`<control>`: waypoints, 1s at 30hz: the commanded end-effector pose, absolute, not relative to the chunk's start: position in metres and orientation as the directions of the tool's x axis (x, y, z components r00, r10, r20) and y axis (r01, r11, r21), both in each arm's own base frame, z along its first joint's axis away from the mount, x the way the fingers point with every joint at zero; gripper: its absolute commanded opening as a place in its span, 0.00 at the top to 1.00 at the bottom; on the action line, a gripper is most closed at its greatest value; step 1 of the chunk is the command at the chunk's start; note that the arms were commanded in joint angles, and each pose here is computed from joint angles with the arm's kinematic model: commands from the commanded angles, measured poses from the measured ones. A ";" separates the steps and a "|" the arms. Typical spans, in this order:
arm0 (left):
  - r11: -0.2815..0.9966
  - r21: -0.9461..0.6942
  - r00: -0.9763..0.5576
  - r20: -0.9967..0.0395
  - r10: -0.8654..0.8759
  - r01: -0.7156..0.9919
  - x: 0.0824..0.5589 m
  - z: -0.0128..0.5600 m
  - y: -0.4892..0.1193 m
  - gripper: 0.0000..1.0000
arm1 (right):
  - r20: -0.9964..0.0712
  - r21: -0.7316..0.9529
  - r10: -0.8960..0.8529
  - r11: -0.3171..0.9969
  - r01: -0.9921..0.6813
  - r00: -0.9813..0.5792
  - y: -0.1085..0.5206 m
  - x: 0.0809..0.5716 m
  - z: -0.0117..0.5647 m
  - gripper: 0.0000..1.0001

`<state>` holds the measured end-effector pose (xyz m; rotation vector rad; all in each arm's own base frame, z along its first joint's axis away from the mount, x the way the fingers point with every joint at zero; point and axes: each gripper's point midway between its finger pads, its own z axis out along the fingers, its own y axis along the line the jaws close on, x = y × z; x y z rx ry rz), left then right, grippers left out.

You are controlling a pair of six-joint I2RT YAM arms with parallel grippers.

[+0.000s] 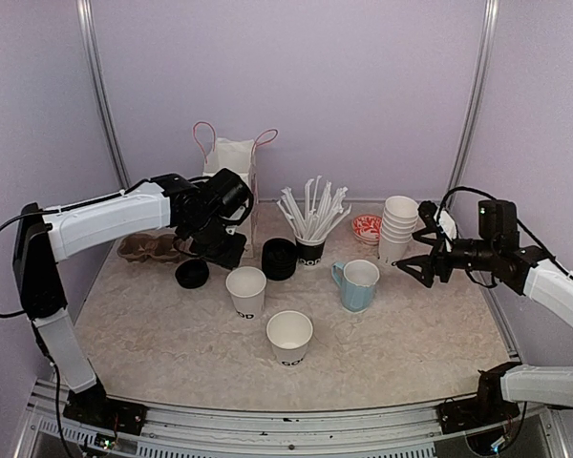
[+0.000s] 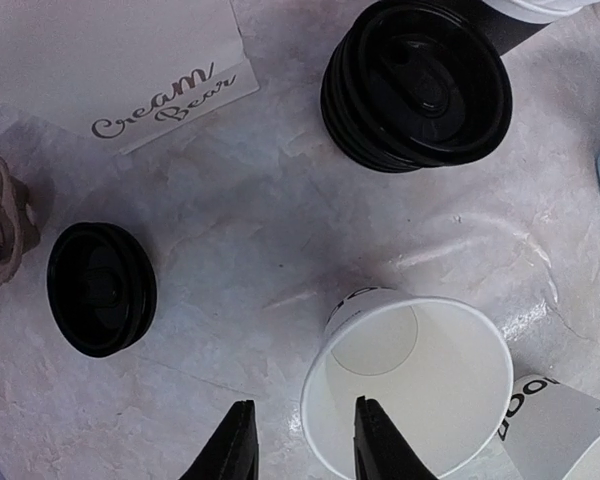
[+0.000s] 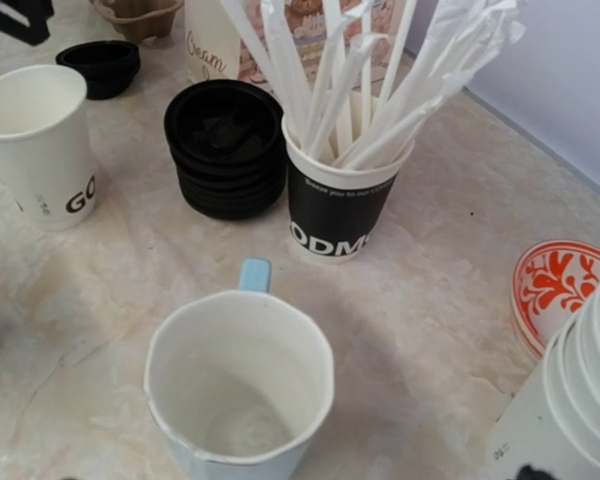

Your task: Pack the takeout coffee

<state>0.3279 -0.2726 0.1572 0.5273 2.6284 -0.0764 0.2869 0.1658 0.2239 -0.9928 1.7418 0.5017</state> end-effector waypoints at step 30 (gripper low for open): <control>0.996 0.034 -0.909 -0.407 0.091 0.084 0.325 0.192 -0.119 1.00 | -0.912 -0.130 -0.391 0.565 -0.815 -0.125 0.163 0.290 0.217 0.22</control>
